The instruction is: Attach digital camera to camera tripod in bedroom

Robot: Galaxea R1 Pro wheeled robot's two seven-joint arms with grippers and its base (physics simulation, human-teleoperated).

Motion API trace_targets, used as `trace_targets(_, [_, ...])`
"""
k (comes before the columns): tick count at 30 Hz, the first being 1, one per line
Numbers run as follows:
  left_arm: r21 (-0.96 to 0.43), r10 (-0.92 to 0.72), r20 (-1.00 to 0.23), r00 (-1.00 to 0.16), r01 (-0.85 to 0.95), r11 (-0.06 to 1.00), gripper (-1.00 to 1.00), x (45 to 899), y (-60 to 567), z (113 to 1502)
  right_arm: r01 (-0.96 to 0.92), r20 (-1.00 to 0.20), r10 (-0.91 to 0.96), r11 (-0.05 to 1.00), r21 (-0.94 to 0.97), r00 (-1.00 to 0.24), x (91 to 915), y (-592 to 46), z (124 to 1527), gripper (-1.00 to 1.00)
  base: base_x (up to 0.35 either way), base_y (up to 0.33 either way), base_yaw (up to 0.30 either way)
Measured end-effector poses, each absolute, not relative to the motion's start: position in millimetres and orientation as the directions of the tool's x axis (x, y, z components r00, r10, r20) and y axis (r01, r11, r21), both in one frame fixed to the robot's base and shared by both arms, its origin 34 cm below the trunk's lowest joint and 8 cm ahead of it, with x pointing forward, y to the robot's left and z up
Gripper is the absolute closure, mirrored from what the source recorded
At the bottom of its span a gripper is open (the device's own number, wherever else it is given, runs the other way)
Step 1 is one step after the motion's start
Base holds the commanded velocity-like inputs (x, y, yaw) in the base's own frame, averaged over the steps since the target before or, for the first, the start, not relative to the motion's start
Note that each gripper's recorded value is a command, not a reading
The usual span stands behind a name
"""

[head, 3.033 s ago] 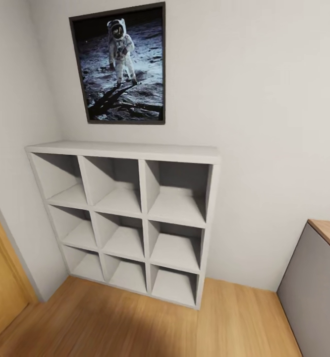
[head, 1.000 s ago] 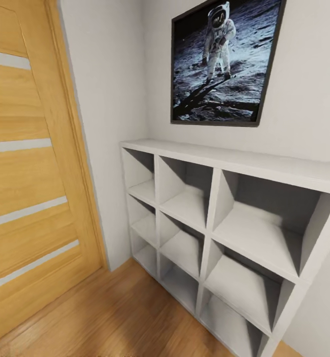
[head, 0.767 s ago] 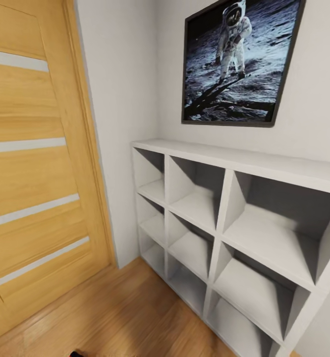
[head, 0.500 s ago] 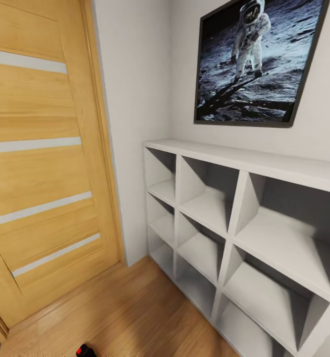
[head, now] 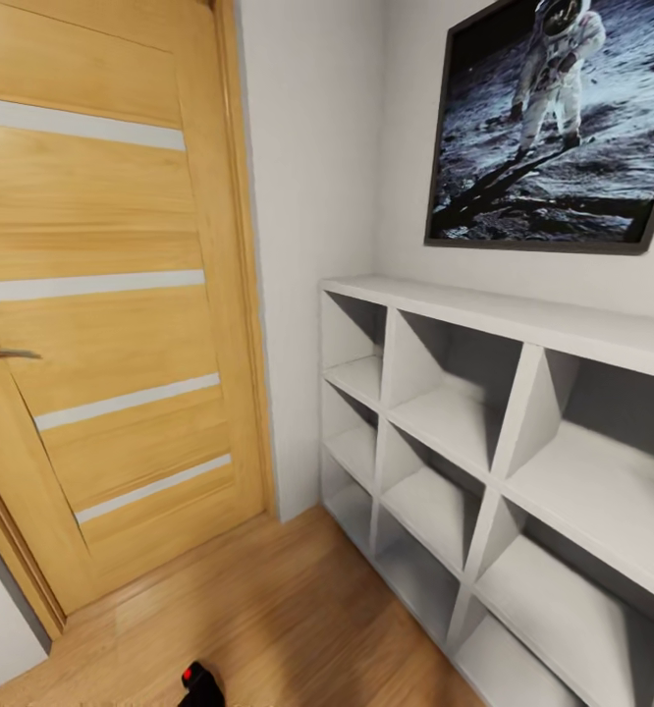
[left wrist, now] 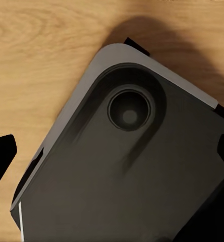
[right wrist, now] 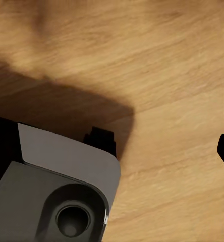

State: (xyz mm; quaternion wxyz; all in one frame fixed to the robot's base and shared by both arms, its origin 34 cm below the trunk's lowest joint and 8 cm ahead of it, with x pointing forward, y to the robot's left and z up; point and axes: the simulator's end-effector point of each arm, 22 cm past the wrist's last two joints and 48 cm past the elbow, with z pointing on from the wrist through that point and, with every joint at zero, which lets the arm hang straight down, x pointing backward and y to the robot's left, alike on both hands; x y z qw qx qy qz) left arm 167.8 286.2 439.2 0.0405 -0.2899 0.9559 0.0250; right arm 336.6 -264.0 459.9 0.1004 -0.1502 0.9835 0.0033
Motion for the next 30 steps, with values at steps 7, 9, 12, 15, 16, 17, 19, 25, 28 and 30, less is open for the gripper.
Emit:
trace_targets(7, [0.024,-0.553,-0.092,-0.828,-0.557,0.83,-1.0,167.7,286.4,439.2,-0.296,-0.198,-0.295,0.955,-0.024,-0.935,336.6,-264.3,459.9,-1.0,0.0,0.0,0.196])
trace_targets(9, [0.024,-0.553,-0.092,-0.828,-0.557,0.83,-1.0,167.9,286.2,439.2,-0.296,-0.199,-0.295,0.955,-0.024,-0.935,336.6,-263.9,459.9,-1.0,0.0,0.0,0.186])
trace_targets(12, [0.024,-0.553,-0.092,-0.828,-0.557,0.83,-1.0,168.0,286.3,439.2,-0.296,-0.198,-0.295,0.955,-0.024,-0.935,336.6,-264.0,459.9,-1.0,0.0,0.0,0.184])
trace_targets(15, [0.024,-0.553,-0.092,-0.828,-0.557,0.83,-1.0,167.8,286.3,439.2,-0.296,-0.198,-0.295,0.955,-0.024,-0.935,336.6,-264.1,459.9,-1.0,0.0,0.0,0.183])
trace_targets(16, [0.024,-0.553,-0.092,-0.828,-0.557,0.83,-1.0,167.7,286.3,439.2,-0.296,-0.199,-0.295,0.955,-0.024,-0.935,336.6,-263.9,459.9,-1.0,0.0,0.0,0.183])
trace_targets(17, [0.025,-0.553,-0.092,-0.828,-0.557,0.83,-1.0,167.5,286.3,439.2,-0.296,-0.199,-0.295,0.955,-0.023,-0.935,336.7,-263.7,459.9,-1.0,0.0,0.0,0.182])
trace_targets(19, [0.025,-0.552,-0.092,-0.829,-0.556,0.831,-1.0,167.5,286.3,439.2,-0.296,-0.199,-0.295,0.955,-0.024,-0.935,336.7,-264.0,459.9,-1.0,0.0,0.0,0.182])
trace_targets(25, [0.024,-0.552,-0.092,-0.828,-0.556,0.83,-1.0,167.9,286.4,439.2,-0.296,-0.199,-0.295,0.955,-0.024,-0.935,336.6,-263.9,459.9,-1.0,0.0,0.0,0.182])
trace_targets(28, [0.024,-0.553,-0.092,-0.828,-0.557,0.83,-1.0,167.8,286.4,439.2,-0.296,-0.199,-0.295,0.955,-0.024,-0.935,336.6,-263.9,459.9,-1.0,0.0,0.0,0.181])
trace_targets(30, [0.024,-0.553,-0.092,-0.828,-0.557,0.83,-1.0,167.9,286.4,439.2,-0.296,-0.199,-0.295,0.955,-0.024,-0.935,336.6,-264.1,459.9,-1.0,0.0,0.0,0.18])
